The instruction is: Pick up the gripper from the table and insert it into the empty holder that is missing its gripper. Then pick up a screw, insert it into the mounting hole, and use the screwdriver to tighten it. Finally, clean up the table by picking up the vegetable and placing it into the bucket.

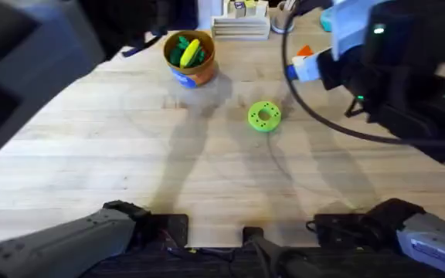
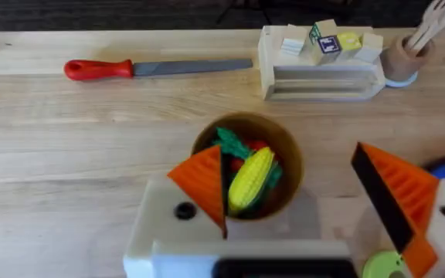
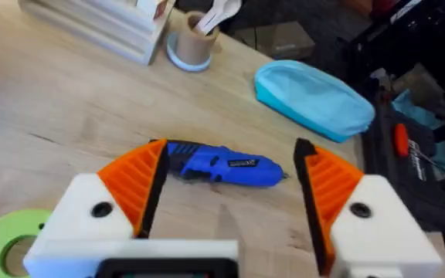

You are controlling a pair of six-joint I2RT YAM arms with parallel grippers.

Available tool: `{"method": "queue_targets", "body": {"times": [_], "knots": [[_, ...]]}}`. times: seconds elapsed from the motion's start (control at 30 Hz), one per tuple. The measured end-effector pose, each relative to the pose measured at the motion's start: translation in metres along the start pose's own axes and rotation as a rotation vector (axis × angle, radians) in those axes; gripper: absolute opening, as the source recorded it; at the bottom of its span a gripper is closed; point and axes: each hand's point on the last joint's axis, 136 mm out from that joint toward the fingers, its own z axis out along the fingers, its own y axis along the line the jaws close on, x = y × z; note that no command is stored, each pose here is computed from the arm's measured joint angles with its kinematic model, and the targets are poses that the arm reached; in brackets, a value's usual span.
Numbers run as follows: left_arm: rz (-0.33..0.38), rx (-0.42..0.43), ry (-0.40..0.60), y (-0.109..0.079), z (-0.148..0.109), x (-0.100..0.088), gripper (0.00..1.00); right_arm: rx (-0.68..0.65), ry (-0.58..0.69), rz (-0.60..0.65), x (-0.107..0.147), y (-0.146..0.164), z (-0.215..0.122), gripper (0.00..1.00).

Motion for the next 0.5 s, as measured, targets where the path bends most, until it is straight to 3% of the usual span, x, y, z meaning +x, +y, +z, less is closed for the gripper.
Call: {"method": "queue_targets", "body": {"times": [0.13,0.27,0.5], "knots": [[0.071,-0.011,0.023,0.011,-0.040,0.007,0.994,-0.041,0.011,0.022,0.002,-0.011,-0.033,0.945],[0.137,-0.024,0.100,0.024,-0.075,0.031,0.994,-0.103,0.101,0.048,0.022,-0.014,-0.062,0.945],[0.187,-0.039,0.207,0.042,-0.121,0.067,0.994,-0.185,0.242,0.110,0.044,-0.022,-0.110,0.945]]}}
